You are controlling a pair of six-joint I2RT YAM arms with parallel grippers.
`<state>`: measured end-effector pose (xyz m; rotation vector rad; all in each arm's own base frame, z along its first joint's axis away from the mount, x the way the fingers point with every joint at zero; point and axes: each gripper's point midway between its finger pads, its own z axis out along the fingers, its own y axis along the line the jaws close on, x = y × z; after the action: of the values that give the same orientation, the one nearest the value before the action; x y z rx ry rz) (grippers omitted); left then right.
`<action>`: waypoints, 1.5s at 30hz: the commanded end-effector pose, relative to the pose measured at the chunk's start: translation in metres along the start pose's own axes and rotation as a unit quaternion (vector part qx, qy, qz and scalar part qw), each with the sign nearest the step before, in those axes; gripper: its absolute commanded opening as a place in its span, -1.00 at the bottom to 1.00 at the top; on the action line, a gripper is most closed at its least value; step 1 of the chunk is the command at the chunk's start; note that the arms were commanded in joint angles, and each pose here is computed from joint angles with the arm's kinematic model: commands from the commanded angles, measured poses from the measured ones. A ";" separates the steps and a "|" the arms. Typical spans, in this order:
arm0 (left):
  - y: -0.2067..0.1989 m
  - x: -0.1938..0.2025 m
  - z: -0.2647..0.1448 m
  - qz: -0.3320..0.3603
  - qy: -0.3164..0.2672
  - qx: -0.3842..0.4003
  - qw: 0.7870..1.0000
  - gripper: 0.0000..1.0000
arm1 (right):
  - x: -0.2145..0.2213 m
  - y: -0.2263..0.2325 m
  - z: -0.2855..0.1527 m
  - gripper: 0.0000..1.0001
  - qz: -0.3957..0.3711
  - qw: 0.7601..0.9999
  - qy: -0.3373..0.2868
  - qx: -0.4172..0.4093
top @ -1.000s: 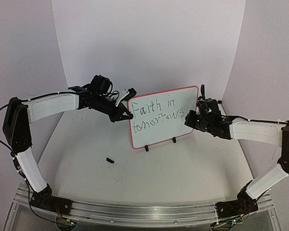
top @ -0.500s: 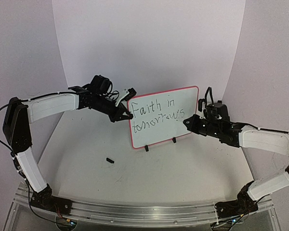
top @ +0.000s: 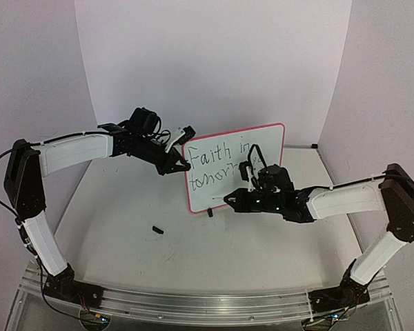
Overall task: Write a sentence on the whiteboard
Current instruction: Write on the whiteboard with the whiteboard marker without the cap.
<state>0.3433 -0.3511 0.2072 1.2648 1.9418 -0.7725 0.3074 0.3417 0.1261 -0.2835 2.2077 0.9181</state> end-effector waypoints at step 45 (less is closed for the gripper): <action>0.004 0.031 0.007 -0.002 0.058 -0.013 0.998 -1.00 | -0.061 0.005 0.005 -1.00 -0.019 0.993 -0.107 0.053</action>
<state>0.3432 -0.3515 0.2070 1.2647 1.9424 -0.7698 0.3363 0.3438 0.1169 -0.2070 2.1735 0.7552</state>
